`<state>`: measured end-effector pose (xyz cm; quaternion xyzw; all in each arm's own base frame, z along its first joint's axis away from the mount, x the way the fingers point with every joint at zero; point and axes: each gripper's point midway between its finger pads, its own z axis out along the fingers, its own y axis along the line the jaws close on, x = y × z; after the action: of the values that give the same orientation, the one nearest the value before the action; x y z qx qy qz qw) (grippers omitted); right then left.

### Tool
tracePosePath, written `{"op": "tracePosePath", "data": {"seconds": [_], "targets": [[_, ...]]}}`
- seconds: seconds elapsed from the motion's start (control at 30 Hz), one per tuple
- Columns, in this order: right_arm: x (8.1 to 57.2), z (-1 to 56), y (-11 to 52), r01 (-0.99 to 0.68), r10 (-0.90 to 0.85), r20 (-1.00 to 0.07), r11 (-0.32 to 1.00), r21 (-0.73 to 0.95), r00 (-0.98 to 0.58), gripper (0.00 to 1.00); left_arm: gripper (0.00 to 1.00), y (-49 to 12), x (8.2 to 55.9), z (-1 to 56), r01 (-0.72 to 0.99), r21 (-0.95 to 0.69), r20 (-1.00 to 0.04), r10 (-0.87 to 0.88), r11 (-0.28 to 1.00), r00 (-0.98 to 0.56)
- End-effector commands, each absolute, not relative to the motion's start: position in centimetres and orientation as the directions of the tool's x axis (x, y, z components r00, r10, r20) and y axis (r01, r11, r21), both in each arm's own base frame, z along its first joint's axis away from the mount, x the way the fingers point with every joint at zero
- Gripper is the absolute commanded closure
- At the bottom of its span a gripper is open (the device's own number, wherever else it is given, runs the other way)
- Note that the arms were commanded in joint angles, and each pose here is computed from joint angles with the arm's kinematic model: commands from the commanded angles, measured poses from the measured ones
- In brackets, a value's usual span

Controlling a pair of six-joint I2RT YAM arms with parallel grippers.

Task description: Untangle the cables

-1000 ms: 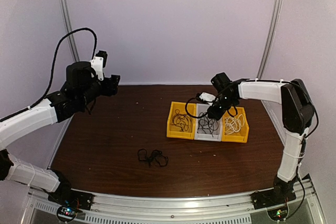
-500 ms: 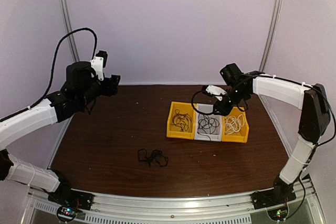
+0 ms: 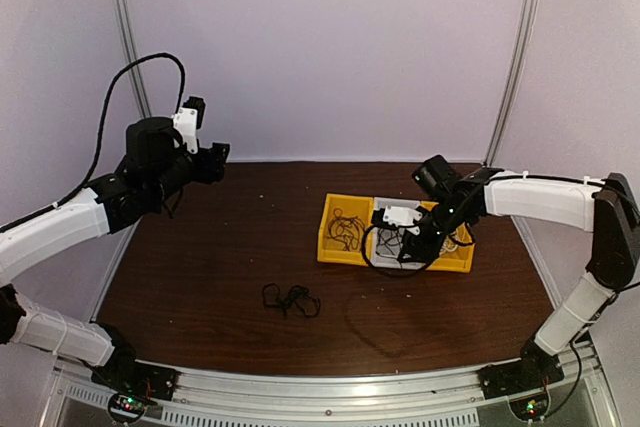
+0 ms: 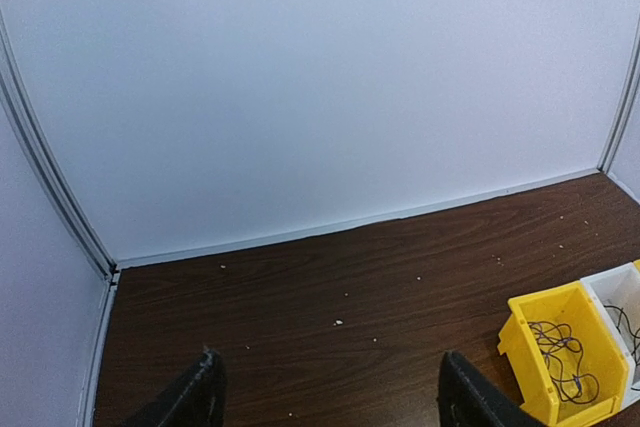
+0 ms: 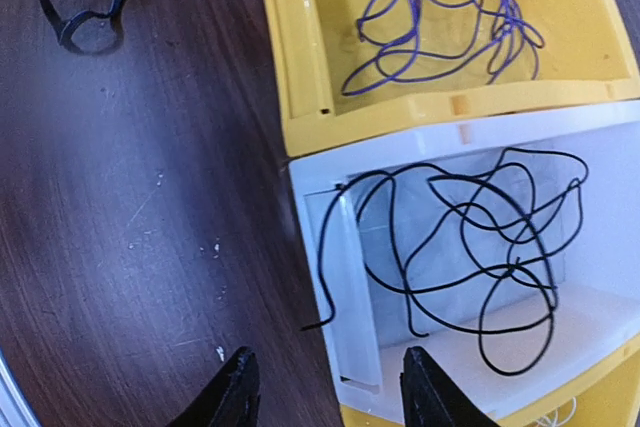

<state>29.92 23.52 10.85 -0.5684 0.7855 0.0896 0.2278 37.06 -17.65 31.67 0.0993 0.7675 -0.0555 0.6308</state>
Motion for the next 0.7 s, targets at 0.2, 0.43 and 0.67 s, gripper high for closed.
{"op": "tracePosePath", "data": {"seconds": [0.2,0.43,0.67], "targets": [[31.3,8.7,26.2,-0.923,-0.876,-0.445,0.311,-0.227,-0.185,0.61,0.26,-17.6,37.3,32.8,0.214,0.03,-0.988,0.062,0.976,-0.144],[32.2,8.6,26.4,-0.911,-0.874,-0.444,0.33,-0.246,-0.197,0.81,0.26,-17.5,37.2,33.0,0.214,0.03,-0.988,0.062,0.976,-0.141],[33.1,9.0,26.2,-0.897,-0.871,-0.443,0.353,-0.264,-0.212,1.0,0.26,-17.6,37.1,33.3,0.225,0.027,-0.989,0.058,0.974,-0.135]]}}
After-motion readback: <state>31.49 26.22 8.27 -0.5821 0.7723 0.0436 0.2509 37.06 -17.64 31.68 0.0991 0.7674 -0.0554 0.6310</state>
